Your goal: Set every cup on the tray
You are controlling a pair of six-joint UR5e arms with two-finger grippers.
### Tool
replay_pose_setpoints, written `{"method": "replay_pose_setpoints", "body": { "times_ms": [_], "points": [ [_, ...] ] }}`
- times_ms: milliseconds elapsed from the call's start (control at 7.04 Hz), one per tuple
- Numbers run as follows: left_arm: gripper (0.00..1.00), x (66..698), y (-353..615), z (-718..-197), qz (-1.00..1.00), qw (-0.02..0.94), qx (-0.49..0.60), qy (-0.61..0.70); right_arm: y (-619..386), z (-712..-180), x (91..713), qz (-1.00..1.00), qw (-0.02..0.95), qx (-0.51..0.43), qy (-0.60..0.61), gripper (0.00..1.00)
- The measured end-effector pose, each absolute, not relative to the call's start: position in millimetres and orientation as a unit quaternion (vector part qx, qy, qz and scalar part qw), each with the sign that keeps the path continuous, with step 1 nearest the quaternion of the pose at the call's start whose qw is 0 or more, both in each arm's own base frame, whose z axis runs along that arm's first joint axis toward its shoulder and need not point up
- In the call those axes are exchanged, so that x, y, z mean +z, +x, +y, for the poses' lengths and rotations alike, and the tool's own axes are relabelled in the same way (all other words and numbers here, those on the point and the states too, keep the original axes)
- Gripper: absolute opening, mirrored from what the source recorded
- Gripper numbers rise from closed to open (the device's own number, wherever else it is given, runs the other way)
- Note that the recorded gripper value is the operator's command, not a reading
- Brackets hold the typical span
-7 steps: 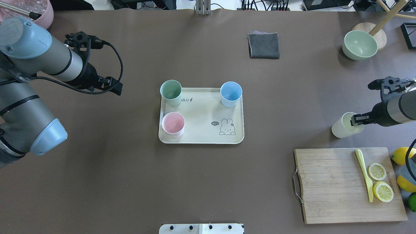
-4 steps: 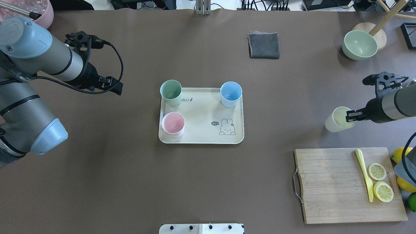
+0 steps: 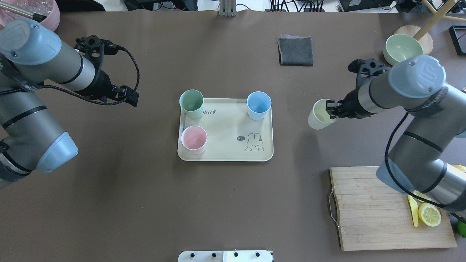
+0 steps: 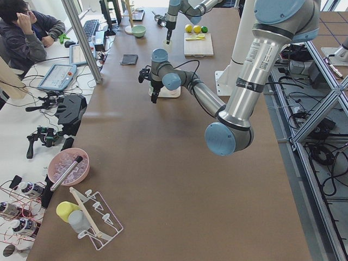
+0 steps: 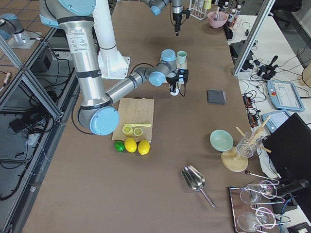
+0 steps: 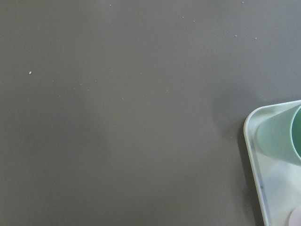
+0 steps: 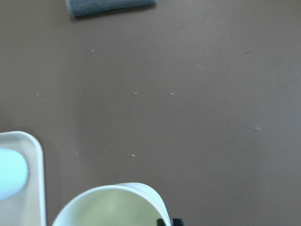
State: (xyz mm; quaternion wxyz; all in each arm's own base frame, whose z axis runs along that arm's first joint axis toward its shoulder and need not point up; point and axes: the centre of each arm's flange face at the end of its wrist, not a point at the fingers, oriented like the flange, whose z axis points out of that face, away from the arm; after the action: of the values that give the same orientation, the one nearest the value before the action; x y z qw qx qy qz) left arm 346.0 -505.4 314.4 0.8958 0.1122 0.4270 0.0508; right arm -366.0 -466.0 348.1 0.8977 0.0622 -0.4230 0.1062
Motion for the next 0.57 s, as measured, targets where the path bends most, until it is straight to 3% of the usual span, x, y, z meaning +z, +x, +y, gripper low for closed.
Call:
{"method": "replay_pose_setpoints", "body": {
  "times_ms": [426,568],
  "points": [
    [0.98,317,348,-507,0.426,0.897,0.051,0.110,-448,-445,271,-0.421,0.895,0.134,0.057,0.00],
    [0.98,317,349,-507,0.425,0.897,0.051,0.110,-471,-439,263,-0.418,0.896,0.137,0.058,0.08]
  ]
}}
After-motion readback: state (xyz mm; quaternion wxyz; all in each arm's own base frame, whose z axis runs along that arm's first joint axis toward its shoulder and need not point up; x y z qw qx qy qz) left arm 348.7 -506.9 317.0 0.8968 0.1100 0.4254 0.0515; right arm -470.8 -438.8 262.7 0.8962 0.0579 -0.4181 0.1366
